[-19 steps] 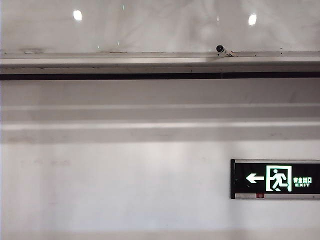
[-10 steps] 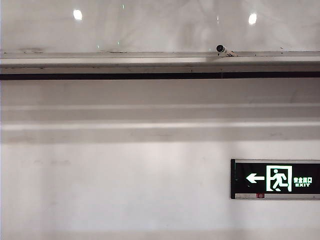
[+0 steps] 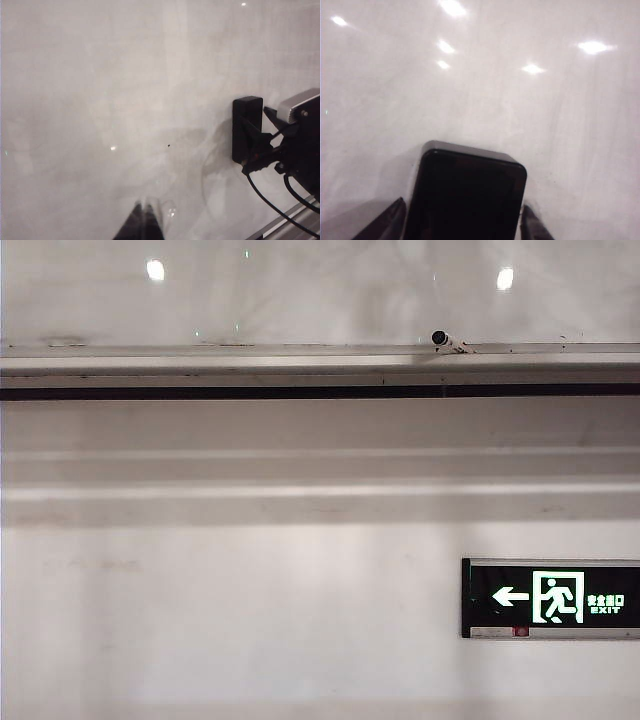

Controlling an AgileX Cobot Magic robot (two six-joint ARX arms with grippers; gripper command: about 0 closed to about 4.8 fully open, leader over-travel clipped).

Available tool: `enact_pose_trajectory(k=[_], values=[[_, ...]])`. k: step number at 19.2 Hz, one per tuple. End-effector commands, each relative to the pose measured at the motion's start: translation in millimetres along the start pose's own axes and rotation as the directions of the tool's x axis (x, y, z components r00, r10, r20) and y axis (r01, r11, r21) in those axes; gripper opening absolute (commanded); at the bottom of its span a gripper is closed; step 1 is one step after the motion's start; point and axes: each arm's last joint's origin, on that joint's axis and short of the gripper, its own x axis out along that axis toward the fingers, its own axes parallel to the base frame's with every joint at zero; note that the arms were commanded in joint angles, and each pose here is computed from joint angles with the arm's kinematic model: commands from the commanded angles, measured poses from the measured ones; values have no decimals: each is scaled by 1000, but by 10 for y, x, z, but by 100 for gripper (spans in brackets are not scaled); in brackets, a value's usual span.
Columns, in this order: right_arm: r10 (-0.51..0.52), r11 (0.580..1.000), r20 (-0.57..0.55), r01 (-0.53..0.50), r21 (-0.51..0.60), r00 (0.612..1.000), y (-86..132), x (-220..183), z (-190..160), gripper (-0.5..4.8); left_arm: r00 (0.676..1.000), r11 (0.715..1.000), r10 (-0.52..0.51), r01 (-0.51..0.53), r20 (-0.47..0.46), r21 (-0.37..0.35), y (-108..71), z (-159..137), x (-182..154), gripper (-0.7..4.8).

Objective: Wipe the whiteboard clean using the black magnetic whiteboard eraser attached to the whiteboard.

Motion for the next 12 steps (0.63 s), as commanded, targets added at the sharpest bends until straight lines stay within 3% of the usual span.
enact_pose_trajectory(k=[1,6,7,8,9,12], values=[[-4,1000,18,4,9,1000,-26,-9,60,297,1000,1000,-4,4,12,-6,2,27,-33,-6],[-23,1000,0,23,4,1000,-62,-34,120,306,1000,1000,-6,6,0,-7,0,16,-35,-6],[-20,1000,16,20,15,1000,-108,-105,296,250,1000,1000,-17,17,3,-7,-1,32,-69,-6],[-2,1000,15,2,16,1000,-110,-181,437,157,999,999,-36,36,5,-12,-5,42,-94,-6],[37,999,-28,-37,1,999,-200,-326,668,-14,998,998,-57,57,-8,-27,-9,61,-177,-6],[162,985,-156,-150,82,974,-506,-761,1145,-1,987,994,-97,89,-127,-61,-26,29,-412,-6]])
